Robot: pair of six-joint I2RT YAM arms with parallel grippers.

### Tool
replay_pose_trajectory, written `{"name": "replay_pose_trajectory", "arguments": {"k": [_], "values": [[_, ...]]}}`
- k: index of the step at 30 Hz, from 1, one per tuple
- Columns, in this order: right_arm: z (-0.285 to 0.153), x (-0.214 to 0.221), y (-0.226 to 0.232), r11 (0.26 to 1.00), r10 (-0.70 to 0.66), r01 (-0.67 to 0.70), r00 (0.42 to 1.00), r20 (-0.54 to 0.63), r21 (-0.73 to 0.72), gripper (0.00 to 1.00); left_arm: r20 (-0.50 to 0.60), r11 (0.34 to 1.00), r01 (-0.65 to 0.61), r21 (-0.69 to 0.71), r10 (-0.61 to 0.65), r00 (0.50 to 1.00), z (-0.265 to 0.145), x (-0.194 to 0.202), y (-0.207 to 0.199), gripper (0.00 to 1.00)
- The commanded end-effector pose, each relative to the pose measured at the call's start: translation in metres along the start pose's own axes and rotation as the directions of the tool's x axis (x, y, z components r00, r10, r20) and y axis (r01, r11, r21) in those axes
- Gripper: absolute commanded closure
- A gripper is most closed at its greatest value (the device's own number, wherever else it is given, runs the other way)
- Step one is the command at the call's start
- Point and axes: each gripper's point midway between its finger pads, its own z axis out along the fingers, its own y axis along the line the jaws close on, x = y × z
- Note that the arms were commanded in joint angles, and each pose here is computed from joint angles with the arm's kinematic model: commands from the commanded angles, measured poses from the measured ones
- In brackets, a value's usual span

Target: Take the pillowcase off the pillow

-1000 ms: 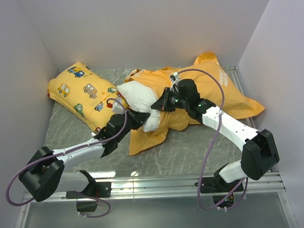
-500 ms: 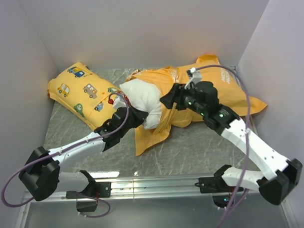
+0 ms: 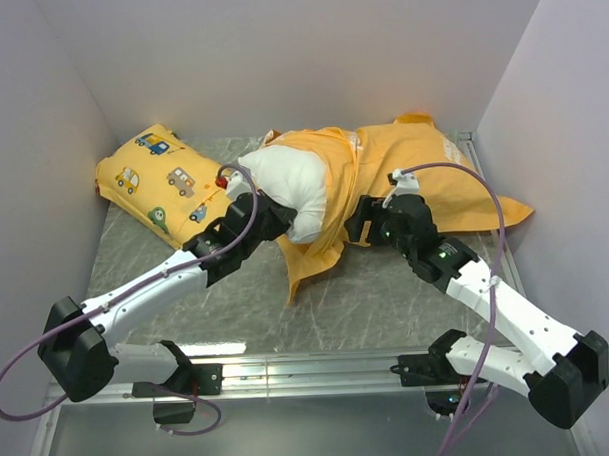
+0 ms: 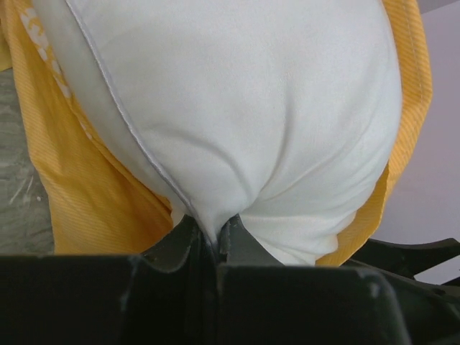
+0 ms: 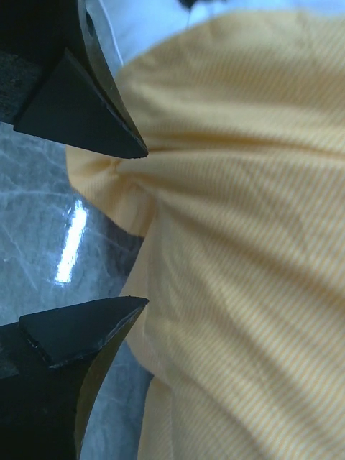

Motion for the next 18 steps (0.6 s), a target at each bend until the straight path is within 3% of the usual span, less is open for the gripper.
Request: {"name": "replay_pose_trajectory", "arguments": {"k": [1, 8, 11, 14, 15, 18], "values": [[0.01, -0.011, -0.009, 0.999, -0.018, 0.015, 0.998, 0.064, 0.05, 0.16, 0.123, 0.995, -0.002, 0.103, -0.011, 0.992, -0.025, -0.048, -0.048, 1.0], [0.026, -0.008, -0.013, 0.997, -0.029, 0.023, 0.996, 0.082, 0.068, 0.14, 0.176, 0.995, -0.019, 0.094, 0.002, 0.984, -0.044, -0.071, -0.055, 1.0], [0.027, -0.017, -0.01, 0.998, -0.02, 0.013, 0.993, 0.113, 0.059, 0.18, 0.185, 0.995, -0.029, 0.099, 0.011, 0.983, -0.048, -0.078, -0.059, 1.0], [0.027, -0.027, -0.007, 0.998, -0.014, 0.006, 0.99, 0.139, 0.06, 0.35, 0.195, 0.995, -0.039, 0.094, 0.02, 0.981, -0.052, -0.084, -0.063, 1.0], [0.027, -0.031, -0.007, 0.998, -0.013, 0.004, 0.989, 0.145, 0.065, 0.52, 0.201, 0.994, -0.04, 0.098, 0.02, 0.979, -0.054, -0.087, -0.065, 1.0], [0.027, -0.035, -0.013, 0.996, -0.012, -0.002, 0.988, 0.153, 0.094, 0.85, 0.223, 0.993, -0.044, 0.108, 0.019, 0.975, -0.06, -0.097, -0.07, 1.0]]}}
